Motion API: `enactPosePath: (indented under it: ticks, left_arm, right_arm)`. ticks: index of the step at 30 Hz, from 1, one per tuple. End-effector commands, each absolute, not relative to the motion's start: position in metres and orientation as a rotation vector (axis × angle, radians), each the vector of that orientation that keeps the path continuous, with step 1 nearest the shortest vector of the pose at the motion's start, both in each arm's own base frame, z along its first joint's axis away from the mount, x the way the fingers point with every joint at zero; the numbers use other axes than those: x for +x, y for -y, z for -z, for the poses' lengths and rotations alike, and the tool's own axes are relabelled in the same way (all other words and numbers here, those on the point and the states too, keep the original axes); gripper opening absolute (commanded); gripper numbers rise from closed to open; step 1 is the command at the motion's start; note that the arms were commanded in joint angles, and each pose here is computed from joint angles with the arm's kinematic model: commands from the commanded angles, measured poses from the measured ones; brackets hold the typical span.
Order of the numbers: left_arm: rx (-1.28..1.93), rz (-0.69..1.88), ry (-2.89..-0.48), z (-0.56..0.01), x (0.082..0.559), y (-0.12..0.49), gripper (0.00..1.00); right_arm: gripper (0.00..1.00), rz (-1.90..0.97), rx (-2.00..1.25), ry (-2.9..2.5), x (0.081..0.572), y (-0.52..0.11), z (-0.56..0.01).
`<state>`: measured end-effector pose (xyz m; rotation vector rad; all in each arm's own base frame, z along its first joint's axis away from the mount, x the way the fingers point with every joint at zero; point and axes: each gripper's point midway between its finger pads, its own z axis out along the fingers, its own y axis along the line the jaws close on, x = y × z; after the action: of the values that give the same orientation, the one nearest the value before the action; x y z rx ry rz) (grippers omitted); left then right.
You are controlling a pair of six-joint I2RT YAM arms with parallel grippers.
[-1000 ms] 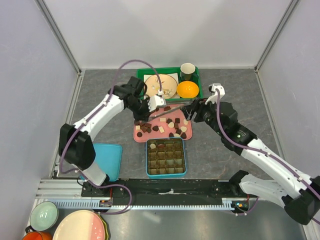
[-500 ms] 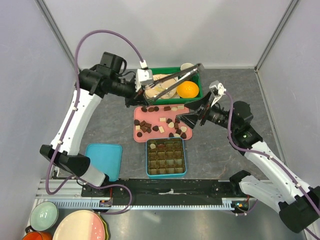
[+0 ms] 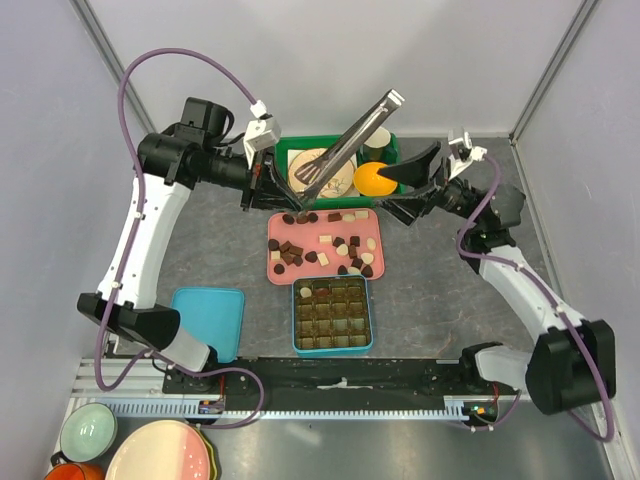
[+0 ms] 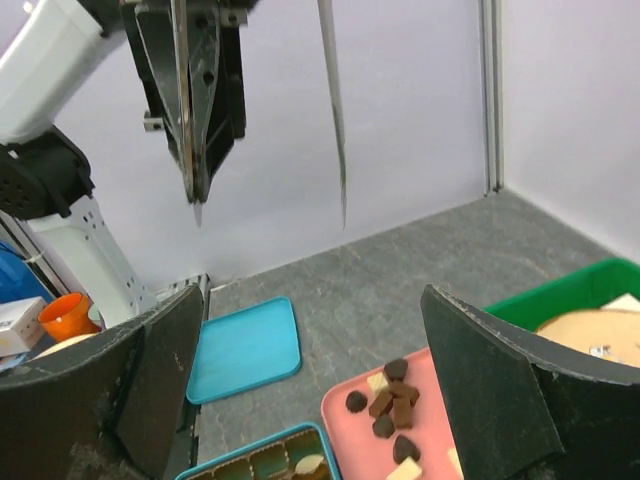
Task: Pack the chocolate
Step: Pick up the clamp from the plate.
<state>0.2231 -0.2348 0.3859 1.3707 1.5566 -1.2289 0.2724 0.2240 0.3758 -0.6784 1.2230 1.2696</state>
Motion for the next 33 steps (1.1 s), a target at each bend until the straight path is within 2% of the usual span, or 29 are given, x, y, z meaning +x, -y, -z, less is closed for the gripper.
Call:
enactPosePath:
  ticks: [1, 5, 13, 33]
  left_arm:
    - [1.253, 1.579, -1.722, -0.387, 0.181, 0.237, 0.01]
    - [1.271, 1.583, -1.754, -0.374, 0.178, 0.239, 0.01]
    - [1.300, 1.595, -1.793, -0.358, 0.178, 0.245, 0.02]
    - [1.323, 1.580, -1.783, -0.358, 0.175, 0.246, 0.02]
  right_arm:
    - [0.98, -1.319, -0.795, -1.022, 0.264, -0.222, -0.415]
    - [0.98, -1.365, -0.846, -0.869, 0.254, -0.214, -0.438]
    - [0.98, -1.436, -0.844, -0.829, 0.269, -0.218, -0.450]
    - [0.98, -1.428, -0.960, -0.717, 0.208, -0.231, -0.464]
